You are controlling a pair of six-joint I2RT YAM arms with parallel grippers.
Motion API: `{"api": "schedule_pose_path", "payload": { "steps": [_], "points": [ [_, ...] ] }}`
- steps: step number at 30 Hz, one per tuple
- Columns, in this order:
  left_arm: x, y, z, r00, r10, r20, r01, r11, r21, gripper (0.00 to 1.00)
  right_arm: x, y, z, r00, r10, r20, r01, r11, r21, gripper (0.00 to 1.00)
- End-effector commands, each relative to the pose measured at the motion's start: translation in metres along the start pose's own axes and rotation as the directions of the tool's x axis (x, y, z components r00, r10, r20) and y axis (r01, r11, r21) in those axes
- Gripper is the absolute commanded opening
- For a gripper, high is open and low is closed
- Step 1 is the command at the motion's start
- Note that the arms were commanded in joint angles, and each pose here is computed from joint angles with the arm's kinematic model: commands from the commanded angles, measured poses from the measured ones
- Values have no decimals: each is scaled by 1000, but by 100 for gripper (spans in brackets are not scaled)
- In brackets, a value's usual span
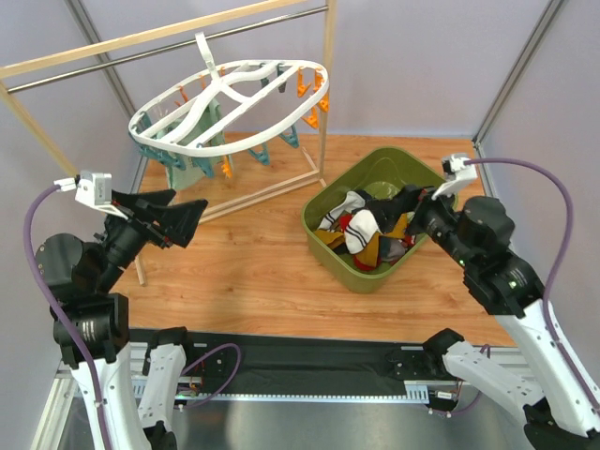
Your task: Remove the socks clipped to the hanger
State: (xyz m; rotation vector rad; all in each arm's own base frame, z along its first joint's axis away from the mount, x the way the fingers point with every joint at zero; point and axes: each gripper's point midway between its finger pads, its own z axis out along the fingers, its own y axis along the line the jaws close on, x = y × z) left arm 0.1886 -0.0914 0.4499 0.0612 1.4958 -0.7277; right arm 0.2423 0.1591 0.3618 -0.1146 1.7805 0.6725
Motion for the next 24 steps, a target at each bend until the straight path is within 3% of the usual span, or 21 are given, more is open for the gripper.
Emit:
{"api": "schedule_pose_path", "payload": {
  "steps": [1,10,24],
  "points": [
    [13,-39,-22,996,74,-54,-65,985,161,99,-21,20,-21,995,63,80,-55,994,-90,100],
    [82,-44,-32,978,-21,-206,84,950,302,100,-11,19,-43,995,101,13,-100,993,-69,100],
    [77,-44,-29,986,-23,-164,73,949,308,100,2,11,-44,997,69,-18,-70,997,-43,100]
  ]
}}
